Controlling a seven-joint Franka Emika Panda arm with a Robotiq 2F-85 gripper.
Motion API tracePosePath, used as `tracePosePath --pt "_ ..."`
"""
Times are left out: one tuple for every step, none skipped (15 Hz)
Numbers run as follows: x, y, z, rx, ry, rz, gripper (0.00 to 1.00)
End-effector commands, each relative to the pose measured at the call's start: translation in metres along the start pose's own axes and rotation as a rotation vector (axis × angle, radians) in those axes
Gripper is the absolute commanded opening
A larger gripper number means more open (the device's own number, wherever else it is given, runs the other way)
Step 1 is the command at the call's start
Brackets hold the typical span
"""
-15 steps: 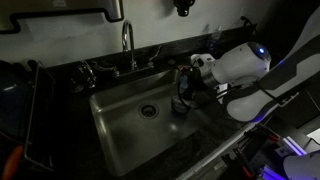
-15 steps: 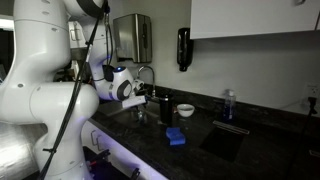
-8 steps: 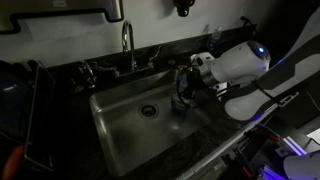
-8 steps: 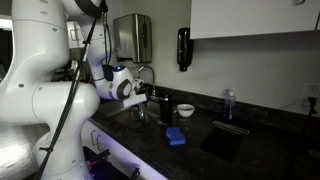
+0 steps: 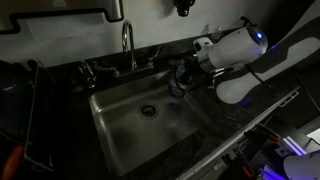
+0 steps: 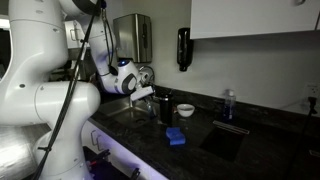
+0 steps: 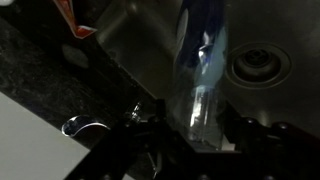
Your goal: Remove the dish soap from the sink and put it on the counter
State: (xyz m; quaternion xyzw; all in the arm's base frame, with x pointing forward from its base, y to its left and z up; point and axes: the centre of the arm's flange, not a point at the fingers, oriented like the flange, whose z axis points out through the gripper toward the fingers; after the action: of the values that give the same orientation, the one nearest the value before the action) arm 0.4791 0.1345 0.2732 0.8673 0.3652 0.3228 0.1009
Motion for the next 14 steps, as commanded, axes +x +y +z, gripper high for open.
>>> tracePosePath --pt "0.027 0.024 -0.018 -0.006 0.006 -0.02 0.29" --pt "0.031 0.032 -0.019 0.001 0.001 -0.014 0.29" --pt "0.035 0.039 -0.02 0.011 0.004 -0.003 0.29" --pt "0.041 0.05 -0.023 0.016 0.003 0.008 0.29" --pt "0.048 0.06 -0.027 0.019 0.0 0.019 0.29" --pt "0.054 0.073 -0.033 0.014 -0.002 0.027 0.29" --pt "0.059 0.085 -0.037 0.011 -0.006 0.039 0.29" --pt "0.064 0.099 -0.042 0.004 -0.012 0.051 0.29" --pt "0.067 0.111 -0.045 0.002 -0.02 0.06 0.29" --pt "0.068 0.124 -0.049 -0.005 -0.034 0.069 0.29" --pt "0.068 0.134 -0.053 -0.011 -0.044 0.073 0.29" --pt "0.067 0.144 -0.056 -0.021 -0.055 0.074 0.29" --pt "0.065 0.152 -0.058 -0.03 -0.065 0.076 0.29" --pt "0.062 0.159 -0.06 -0.038 -0.074 0.079 0.29"
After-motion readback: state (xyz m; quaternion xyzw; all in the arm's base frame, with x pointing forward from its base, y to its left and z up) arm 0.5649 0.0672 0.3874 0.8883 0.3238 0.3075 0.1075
